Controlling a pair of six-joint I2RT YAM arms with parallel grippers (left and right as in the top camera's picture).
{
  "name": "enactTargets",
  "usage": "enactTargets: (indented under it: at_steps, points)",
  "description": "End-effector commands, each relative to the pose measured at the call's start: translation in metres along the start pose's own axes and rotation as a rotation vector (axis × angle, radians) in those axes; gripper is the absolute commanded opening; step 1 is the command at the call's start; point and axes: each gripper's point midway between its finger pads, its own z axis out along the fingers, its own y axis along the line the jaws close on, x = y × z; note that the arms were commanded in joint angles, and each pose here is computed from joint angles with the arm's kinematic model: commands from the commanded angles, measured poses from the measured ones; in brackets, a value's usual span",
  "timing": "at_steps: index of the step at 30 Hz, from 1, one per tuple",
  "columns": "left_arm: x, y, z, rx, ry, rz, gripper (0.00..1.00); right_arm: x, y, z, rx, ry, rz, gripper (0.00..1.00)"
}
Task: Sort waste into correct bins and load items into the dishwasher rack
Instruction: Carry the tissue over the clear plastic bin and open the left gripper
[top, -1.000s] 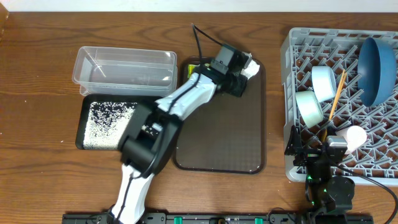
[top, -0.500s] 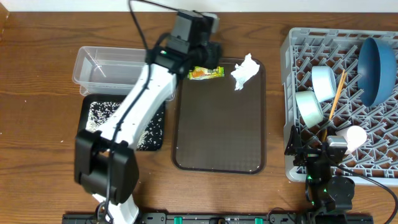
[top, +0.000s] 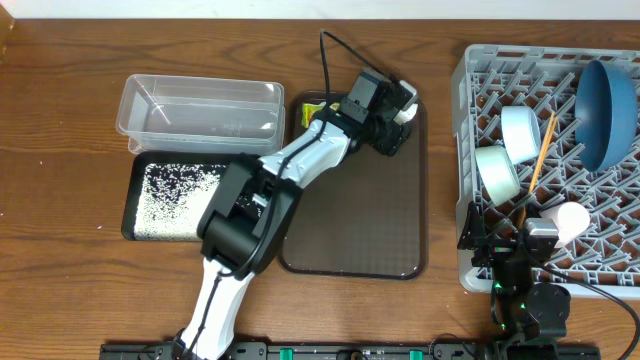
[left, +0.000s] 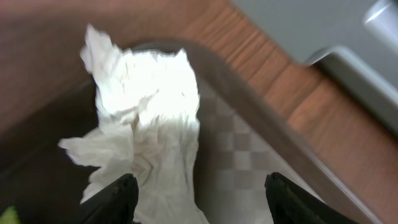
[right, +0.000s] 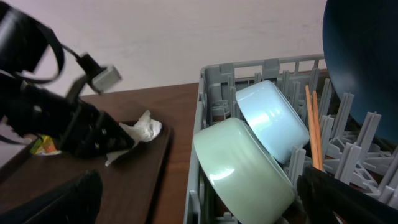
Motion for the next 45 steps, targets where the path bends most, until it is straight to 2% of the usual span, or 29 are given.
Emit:
enactTargets:
  at_steps: [1, 2, 4, 5, 6, 8, 14, 19, 23, 26, 31, 34, 35, 36, 37, 39, 42, 45]
  points:
    - [0.014, 0.004, 0.014, 0.008, 0.024, 0.018, 0.66, 0.000, -0.003, 0.000, 0.014, -0.003, -0.006, 0.99]
    - [0.019, 0.005, 0.017, 0.009, 0.034, 0.014, 0.63, 0.000, -0.003, 0.000, 0.014, -0.003, -0.006, 0.99]
    - [0.027, 0.005, 0.022, 0.011, 0.052, 0.009, 0.50, 0.000, -0.003, 0.000, 0.014, -0.003, -0.006, 0.99]
    - [0.029, 0.005, 0.023, 0.011, 0.058, 0.007, 0.40, 0.000, -0.003, 0.000, 0.014, -0.003, -0.006, 0.99]
    - [0.029, 0.005, 0.023, 0.012, 0.060, 0.006, 0.22, 0.000, -0.003, 0.000, 0.014, -0.003, -0.006, 0.99]
    - [0.026, 0.005, 0.020, 0.011, 0.053, -0.012, 0.06, 0.000, -0.003, 0.000, 0.014, -0.003, -0.006, 0.99]
    - [-0.009, 0.013, -0.020, -0.013, -0.011, -0.172, 0.06, 0.000, -0.003, 0.000, 0.014, -0.003, -0.006, 0.99]
    - [-0.038, 0.038, -0.107, -0.087, -0.047, -0.290, 0.06, 0.000, -0.003, 0.000, 0.014, -0.003, -0.006, 0.99]
    - [-0.021, 0.089, -0.173, -0.324, -0.022, -0.520, 0.06, 0.000, -0.003, 0.000, 0.014, -0.003, -0.006, 0.99]
    - [0.011, 0.127, -0.210, -0.495, 0.008, -0.742, 0.06, 0.000, -0.003, 0.000, 0.014, -0.003, -0.006, 0.99]
    - [0.048, 0.163, -0.227, -0.569, 0.042, -0.978, 0.06, 0.000, -0.003, 0.000, 0.014, -0.003, -0.006, 0.99]
    - [0.065, 0.175, -0.234, -0.602, 0.051, -1.106, 0.07, 0.000, -0.003, 0.000, 0.014, -0.003, -0.006, 0.99]
    - [0.069, 0.176, -0.237, -0.608, 0.051, -1.144, 0.15, 0.000, -0.003, 0.000, 0.014, -0.003, -0.006, 0.99]
    - [0.069, 0.177, -0.238, -0.599, 0.049, -1.157, 0.28, 0.000, -0.003, 0.000, 0.014, -0.003, -0.006, 0.99]
    - [0.067, 0.175, -0.238, -0.580, 0.046, -1.162, 0.46, 0.000, -0.003, 0.000, 0.014, -0.003, -0.006, 0.99]
    - [0.064, 0.174, -0.242, -0.569, 0.036, -1.154, 0.64, 0.000, -0.003, 0.000, 0.014, -0.003, -0.005, 0.99]
    - [0.052, 0.164, -0.249, -0.553, 0.024, -1.091, 0.71, 0.000, -0.003, 0.000, 0.014, -0.002, -0.006, 0.99]
    - [0.028, 0.141, -0.245, -0.502, 0.022, -0.867, 0.71, 0.000, -0.003, 0.000, 0.014, -0.002, -0.006, 0.99]
